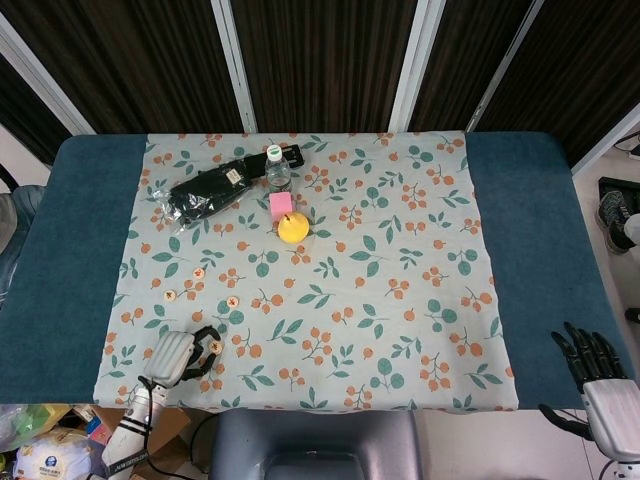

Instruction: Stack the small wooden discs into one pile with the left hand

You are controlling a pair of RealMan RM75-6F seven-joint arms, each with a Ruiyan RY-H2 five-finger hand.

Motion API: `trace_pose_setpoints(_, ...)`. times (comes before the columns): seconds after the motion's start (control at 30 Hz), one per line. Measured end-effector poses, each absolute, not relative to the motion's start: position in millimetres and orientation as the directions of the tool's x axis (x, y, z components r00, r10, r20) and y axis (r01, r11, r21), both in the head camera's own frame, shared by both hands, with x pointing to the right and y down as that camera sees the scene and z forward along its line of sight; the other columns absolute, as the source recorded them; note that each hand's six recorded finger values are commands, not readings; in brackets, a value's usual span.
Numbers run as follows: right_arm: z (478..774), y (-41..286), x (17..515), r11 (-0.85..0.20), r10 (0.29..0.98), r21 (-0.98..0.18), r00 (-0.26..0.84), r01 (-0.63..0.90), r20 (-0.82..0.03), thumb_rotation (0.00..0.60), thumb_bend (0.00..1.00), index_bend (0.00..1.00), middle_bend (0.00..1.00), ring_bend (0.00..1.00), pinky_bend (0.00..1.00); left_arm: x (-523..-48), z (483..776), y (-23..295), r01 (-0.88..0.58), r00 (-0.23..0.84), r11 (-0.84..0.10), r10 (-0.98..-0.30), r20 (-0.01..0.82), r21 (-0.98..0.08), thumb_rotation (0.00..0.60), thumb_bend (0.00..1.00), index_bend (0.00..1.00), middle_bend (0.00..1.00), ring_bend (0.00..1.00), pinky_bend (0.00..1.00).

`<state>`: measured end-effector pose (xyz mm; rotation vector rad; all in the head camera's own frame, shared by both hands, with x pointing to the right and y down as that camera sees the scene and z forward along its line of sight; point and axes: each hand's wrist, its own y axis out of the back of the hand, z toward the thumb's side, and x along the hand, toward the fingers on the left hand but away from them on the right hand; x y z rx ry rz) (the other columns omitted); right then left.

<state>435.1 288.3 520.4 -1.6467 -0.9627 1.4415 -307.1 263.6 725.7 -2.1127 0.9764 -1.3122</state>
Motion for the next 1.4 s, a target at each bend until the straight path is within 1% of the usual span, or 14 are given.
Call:
trace_pose_setpoints(0.17, 520, 288, 436, -0.448, 0.893, -0.891, 0.088, 0.070, -0.442, 0.600, 0.10, 0.00, 0.00, 0.00, 0.00, -308, 723, 261, -0.338, 0.292, -0.630, -0.776, 0.559, -0.699, 0.600, 0.41, 0.41, 1.00, 1.00, 1.00)
trace_pose_setpoints(0.27, 520, 288, 436, -0.448, 0.893, -0.891, 0.087, 0.071, -0.442, 0.600, 0.10, 0.00, 0.00, 0.00, 0.00, -309, 716, 256, -0.362, 0.291, -0.610, -0.793, 0.536, -0.705, 0.600, 0.41, 0.41, 1.00, 1.00, 1.00)
trace_pose_setpoints(0.37, 519, 288, 436, -0.448, 0.893, -0.891, 0.087, 0.071, -0.442, 0.600, 0.10, 0.00, 0.00, 0.00, 0.00, -314, 705, 244, -0.400, 0.276, -0.571, -0.821, 0.499, -0.717, 0.600, 0.41, 0.40, 1.00, 1.00, 1.00)
trace_pose_setpoints(0.5, 519, 288, 436, -0.448, 0.893, -0.891, 0.089, 0.071, -0.441, 0.600, 0.10, 0.00, 0.00, 0.00, 0.00, -324, 699, 223, -0.427, 0.229, -0.521, -0.853, 0.469, -0.739, 0.600, 0.42, 0.36, 1.00, 1.00, 1.00)
trace_pose_setpoints(0.63, 521, 289, 435, -0.452, 0.890, -0.890, 0.092, 0.066, -0.446, 0.600, 0.10, 0.00, 0.00, 0.00, 0.00, -340, 710, 202, -0.433, 0.147, -0.501, -0.860, 0.489, -0.750, 0.600, 0.42, 0.32, 1.00, 1.00, 1.00)
trace_pose_setpoints(0.83, 522, 288, 435, -0.452, 0.891, -0.890, 0.087, 0.064, -0.446, 0.600, 0.10, 0.00, 0.00, 0.00, 0.00, -367, 741, 178, -0.409, 0.022, -0.515, -0.831, 0.556, -0.753, 0.600, 0.42, 0.30, 1.00, 1.00, 1.00)
trace_pose_setpoints(0.93, 522, 288, 435, -0.455, 0.889, -0.888, 0.087, 0.063, -0.449, 0.600, 0.10, 0.00, 0.00, 0.00, 0.00, -374, 753, 173, -0.392, -0.012, -0.522, -0.821, 0.571, -0.758, 0.600, 0.42, 0.30, 1.00, 1.00, 1.00)
trace_pose_setpoints(1.1, 521, 288, 436, -0.452, 0.891, -0.890, 0.084, 0.067, -0.446, 0.600, 0.10, 0.00, 0.00, 0.00, 0.00, -378, 763, 171, -0.371, -0.037, -0.532, -0.810, 0.585, -0.761, 0.600, 0.41, 0.33, 1.00, 1.00, 1.00)
trace_pose_setpoints(1.4, 521, 288, 435, -0.453, 0.890, -0.889, 0.086, 0.067, -0.447, 0.600, 0.10, 0.00, 0.00, 0.00, 0.00, -384, 768, 176, -0.354, -0.045, -0.546, -0.801, 0.597, -0.759, 0.600, 0.41, 0.37, 1.00, 1.00, 1.00)
